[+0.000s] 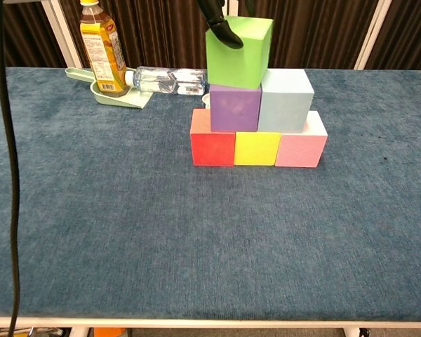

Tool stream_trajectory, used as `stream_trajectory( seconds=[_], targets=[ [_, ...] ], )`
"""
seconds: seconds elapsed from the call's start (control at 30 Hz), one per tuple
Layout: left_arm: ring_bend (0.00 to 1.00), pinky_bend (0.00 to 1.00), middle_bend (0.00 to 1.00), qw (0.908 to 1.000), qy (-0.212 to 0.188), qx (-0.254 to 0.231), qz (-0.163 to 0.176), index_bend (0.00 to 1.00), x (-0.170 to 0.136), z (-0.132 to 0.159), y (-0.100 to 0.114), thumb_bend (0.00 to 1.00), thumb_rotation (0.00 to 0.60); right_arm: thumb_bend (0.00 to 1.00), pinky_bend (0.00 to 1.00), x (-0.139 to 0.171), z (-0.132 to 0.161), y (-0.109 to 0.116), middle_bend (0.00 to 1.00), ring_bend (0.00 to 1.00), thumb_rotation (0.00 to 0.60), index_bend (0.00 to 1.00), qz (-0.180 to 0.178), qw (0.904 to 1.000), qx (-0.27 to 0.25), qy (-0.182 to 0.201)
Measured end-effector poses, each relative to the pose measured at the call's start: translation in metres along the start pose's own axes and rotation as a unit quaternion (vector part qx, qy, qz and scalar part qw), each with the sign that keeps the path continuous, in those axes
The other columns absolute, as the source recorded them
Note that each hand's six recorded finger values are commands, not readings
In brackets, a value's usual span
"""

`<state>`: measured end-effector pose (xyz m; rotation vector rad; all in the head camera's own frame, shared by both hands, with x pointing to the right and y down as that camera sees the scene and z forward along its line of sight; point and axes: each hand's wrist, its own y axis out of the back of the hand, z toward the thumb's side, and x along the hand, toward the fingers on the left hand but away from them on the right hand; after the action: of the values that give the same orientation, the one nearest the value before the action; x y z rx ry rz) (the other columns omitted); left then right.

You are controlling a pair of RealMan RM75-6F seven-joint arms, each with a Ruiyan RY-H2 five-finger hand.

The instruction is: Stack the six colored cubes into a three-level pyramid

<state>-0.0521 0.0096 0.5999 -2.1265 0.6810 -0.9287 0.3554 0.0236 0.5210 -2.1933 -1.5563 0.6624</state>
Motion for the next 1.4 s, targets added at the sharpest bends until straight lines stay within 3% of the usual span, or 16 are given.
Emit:
stream_trajectory(
  seconds=[0.3, 0.47, 0.67, 0.83, 1.03, 1.17, 1.4],
  targets=[
    [0.16, 0.25, 0.25, 1.0000, -0.003, -0.008, 0.005, 0.11, -0.007, -0.003, 0.007, 0.04, 0.600, 0.02, 0.00, -0.001, 0.000, -0.002, 0.09, 0.00, 0.600, 0.00, 0.007, 0.9999, 0.008, -0.005],
    [0.10, 0.24, 0.20, 0.9999, 0.000, -0.004, 0.012, 0.11, -0.021, -0.012, 0.019, 0.03, 0.600, 0.00, 0.00, -0.002, 0.002, -0.009, 0.09, 0.00, 0.600, 0.00, 0.022, 0.9993, 0.023, -0.019],
    [0.05, 0.24, 0.17, 0.9977, 0.054, 0.029, 0.030, 0.11, -0.073, -0.067, 0.042, 0.03, 0.600, 0.00, 0.00, -0.008, 0.021, -0.023, 0.09, 0.00, 0.600, 0.00, 0.053, 0.9953, 0.075, -0.032],
    [0.05, 0.25, 0.17, 0.9920, 0.095, 0.029, 0.078, 0.13, -0.132, -0.120, 0.044, 0.03, 0.600, 0.00, 0.00, -0.023, 0.032, -0.040, 0.08, 0.00, 0.600, 0.00, 0.075, 0.9856, 0.143, -0.051],
    [0.05, 0.24, 0.17, 0.9762, 0.129, 0.080, 0.155, 0.13, -0.217, -0.174, 0.047, 0.03, 0.600, 0.00, 0.00, -0.048, 0.045, -0.078, 0.09, 0.00, 0.600, 0.00, 0.112, 0.9693, 0.202, -0.083],
    [0.05, 0.24, 0.17, 0.9682, 0.145, 0.123, 0.162, 0.13, -0.262, -0.198, 0.038, 0.03, 0.600, 0.00, 0.00, -0.061, 0.059, -0.113, 0.10, 0.00, 0.600, 0.00, 0.151, 0.9631, 0.196, -0.107],
    [0.05, 0.25, 0.17, 0.9745, 0.146, 0.072, 0.154, 0.13, -0.284, -0.211, 0.022, 0.03, 0.600, 0.00, 0.00, -0.067, 0.082, -0.166, 0.10, 0.00, 0.600, 0.00, 0.207, 0.9518, 0.172, -0.147]
  ],
)
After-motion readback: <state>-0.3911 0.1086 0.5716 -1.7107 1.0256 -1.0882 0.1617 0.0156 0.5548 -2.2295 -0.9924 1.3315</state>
